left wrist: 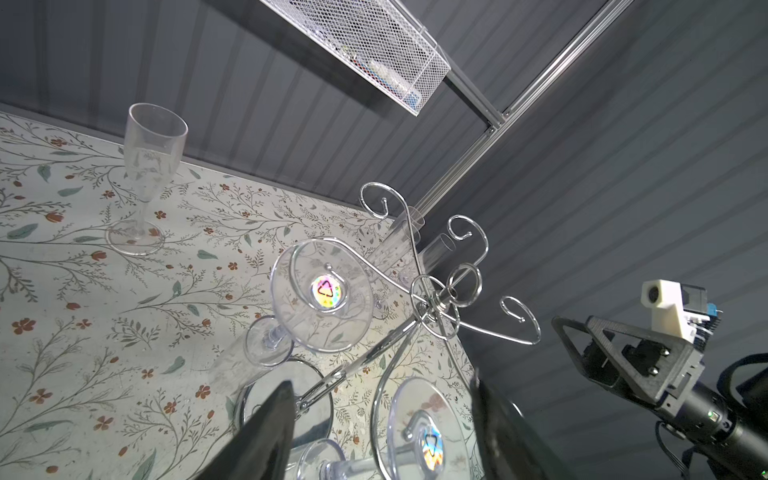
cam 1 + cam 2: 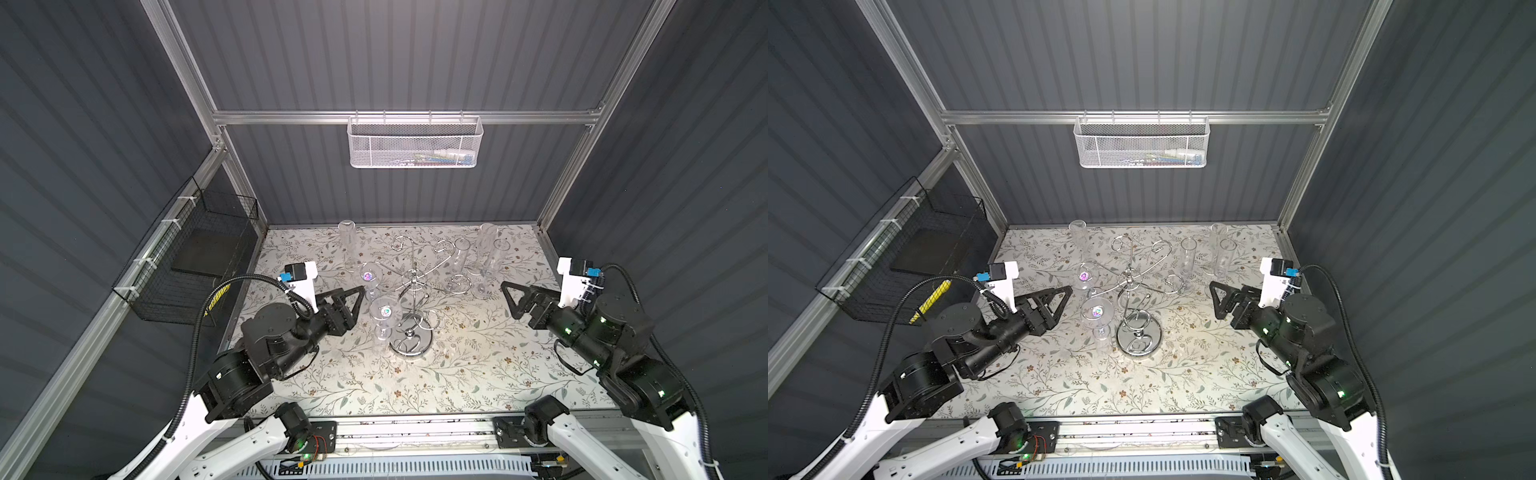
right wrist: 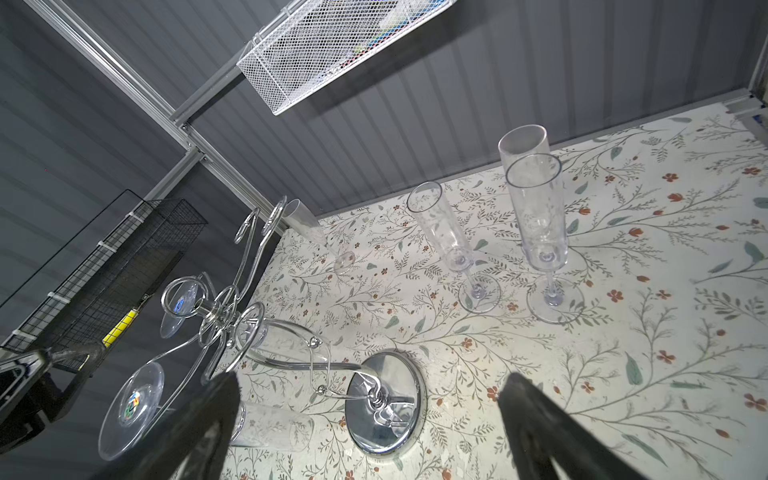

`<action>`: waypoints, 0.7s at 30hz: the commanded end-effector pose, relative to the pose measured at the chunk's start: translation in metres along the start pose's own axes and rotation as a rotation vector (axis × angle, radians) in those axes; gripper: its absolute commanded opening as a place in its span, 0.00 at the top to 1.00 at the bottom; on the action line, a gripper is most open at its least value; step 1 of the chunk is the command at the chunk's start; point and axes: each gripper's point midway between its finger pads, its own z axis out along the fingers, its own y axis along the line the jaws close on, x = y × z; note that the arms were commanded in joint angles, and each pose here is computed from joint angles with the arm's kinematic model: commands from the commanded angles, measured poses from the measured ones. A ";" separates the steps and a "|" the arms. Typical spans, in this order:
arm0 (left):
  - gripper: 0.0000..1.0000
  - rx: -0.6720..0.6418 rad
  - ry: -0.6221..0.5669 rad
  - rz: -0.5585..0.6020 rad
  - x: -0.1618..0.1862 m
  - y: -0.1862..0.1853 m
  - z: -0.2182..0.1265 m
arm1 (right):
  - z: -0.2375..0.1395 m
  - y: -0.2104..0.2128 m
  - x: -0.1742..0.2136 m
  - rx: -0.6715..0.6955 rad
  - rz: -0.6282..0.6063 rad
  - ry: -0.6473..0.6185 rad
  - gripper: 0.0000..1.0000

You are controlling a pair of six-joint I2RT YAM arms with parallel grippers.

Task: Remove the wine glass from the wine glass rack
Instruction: 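Raise the open right gripper off the glass and withdraw it toward the robot, then reach the left gripper to the base of a flute glass hanging on the rack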

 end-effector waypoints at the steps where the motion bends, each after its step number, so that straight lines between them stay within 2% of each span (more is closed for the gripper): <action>1: 0.31 0.018 0.023 -0.015 0.000 -0.007 0.002 | -0.001 0.005 0.001 -0.027 0.006 0.003 0.01; 8: 0.31 0.031 0.073 -0.100 0.010 -0.006 -0.006 | -0.006 0.003 0.002 -0.022 0.004 -0.002 0.01; 13: 0.31 0.087 0.121 -0.188 0.019 -0.012 -0.020 | -0.005 0.003 0.003 -0.023 0.007 0.001 0.01; 21: 0.34 0.203 0.282 -0.319 0.044 -0.035 -0.024 | -0.002 0.003 0.007 -0.028 0.010 0.015 0.01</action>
